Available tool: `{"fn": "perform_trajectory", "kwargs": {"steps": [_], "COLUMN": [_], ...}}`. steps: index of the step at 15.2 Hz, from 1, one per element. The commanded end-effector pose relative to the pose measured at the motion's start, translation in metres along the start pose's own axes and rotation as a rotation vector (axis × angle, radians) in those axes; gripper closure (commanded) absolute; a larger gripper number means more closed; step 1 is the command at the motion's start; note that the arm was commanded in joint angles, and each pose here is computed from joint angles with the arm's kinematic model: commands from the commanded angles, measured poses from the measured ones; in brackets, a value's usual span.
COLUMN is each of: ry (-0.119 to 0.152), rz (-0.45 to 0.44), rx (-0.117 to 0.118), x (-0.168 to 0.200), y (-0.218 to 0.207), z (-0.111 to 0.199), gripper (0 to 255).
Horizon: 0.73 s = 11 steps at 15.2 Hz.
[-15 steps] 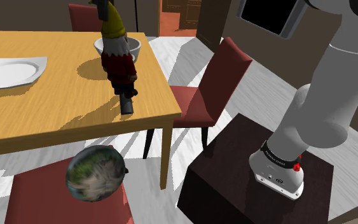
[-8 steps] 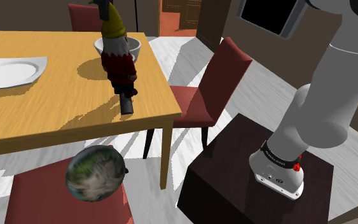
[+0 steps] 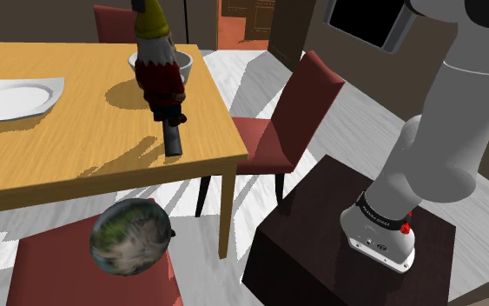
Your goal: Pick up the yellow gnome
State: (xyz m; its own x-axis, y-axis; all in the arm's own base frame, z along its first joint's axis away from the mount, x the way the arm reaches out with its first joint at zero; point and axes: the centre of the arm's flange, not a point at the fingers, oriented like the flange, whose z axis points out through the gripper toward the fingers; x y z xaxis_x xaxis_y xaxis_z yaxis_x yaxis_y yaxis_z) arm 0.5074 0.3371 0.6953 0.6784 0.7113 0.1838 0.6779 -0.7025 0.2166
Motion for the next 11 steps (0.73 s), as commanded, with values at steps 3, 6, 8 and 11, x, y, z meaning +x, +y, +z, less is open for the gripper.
{"fn": "perform_trajectory", "kwargs": {"steps": [3, 6, 8, 11], "ry": [0.002, 0.002, 0.002, 0.002], "rz": [0.0, 0.0, 0.0, 0.0], "rx": [-0.001, -0.001, -0.001, -0.001], "x": [0.003, 0.005, 0.007, 0.009], "y": [0.005, 0.009, 0.011, 0.012], "z": [-0.022, -0.037, -0.047, -0.053], "gripper": [255, 255, 255, 255]}}
